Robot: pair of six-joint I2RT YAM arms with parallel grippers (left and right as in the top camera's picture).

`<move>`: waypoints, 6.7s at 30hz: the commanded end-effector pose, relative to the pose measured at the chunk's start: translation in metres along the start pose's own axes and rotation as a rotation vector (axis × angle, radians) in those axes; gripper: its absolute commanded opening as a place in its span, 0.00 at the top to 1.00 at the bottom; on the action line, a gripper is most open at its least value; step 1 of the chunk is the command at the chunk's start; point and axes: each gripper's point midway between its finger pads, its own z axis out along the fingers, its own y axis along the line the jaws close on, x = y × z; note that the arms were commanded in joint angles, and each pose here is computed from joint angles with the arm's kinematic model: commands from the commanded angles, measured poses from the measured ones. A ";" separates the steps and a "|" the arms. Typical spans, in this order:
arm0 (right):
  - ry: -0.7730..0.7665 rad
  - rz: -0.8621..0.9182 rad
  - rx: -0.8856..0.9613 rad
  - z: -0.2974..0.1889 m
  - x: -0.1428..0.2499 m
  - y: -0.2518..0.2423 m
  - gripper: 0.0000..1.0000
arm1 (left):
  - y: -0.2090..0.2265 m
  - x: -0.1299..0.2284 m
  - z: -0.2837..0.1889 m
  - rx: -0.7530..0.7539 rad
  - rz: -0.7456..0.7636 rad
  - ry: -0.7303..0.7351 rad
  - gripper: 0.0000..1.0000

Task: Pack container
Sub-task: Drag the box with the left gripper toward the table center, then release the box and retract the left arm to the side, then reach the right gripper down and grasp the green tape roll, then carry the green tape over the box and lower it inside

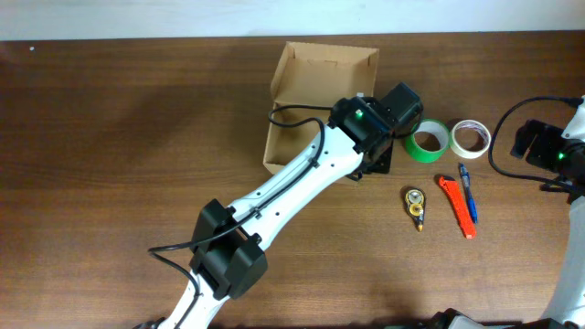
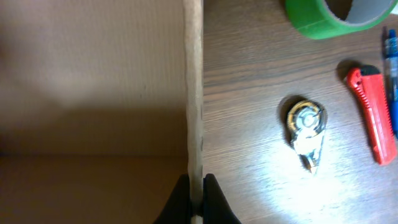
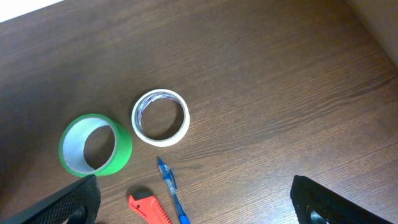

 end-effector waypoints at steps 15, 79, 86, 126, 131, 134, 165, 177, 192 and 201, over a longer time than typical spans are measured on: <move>-0.021 0.000 -0.008 -0.003 -0.009 0.000 0.01 | -0.050 -0.010 0.038 0.075 0.050 -0.079 0.99; -0.022 0.000 -0.022 -0.003 -0.009 0.003 0.01 | 0.443 -0.116 -0.181 -0.477 -0.497 -0.364 0.45; -0.071 0.000 -0.287 -0.009 -0.019 0.049 0.09 | 0.523 -0.078 -0.173 -0.549 -0.652 -0.272 0.00; 0.458 -0.018 -0.035 0.142 0.078 0.121 0.28 | 0.560 -0.059 -0.146 -0.571 -0.715 -0.189 0.00; 0.491 -0.009 -0.022 0.151 0.088 0.114 0.28 | 0.560 -0.059 -0.146 -0.571 -0.715 -0.189 0.00; 0.514 -0.010 -0.018 0.157 0.095 0.114 0.31 | 0.560 -0.059 -0.146 -0.571 -0.715 -0.189 0.00; 0.459 -0.067 -0.050 0.141 0.033 0.125 0.96 | 0.560 -0.059 -0.146 -0.571 -0.715 -0.189 0.00; 0.242 -0.277 -0.225 0.013 -0.077 0.188 0.96 | 0.560 -0.059 -0.146 -0.571 -0.715 -0.189 0.00; 0.282 -0.721 -0.405 -0.038 0.005 0.346 0.96 | 0.560 -0.059 -0.146 -0.571 -0.715 -0.189 0.00; 0.449 -0.784 -0.349 0.017 0.054 0.361 0.96 | 0.560 -0.059 -0.146 -0.571 -0.716 -0.189 0.00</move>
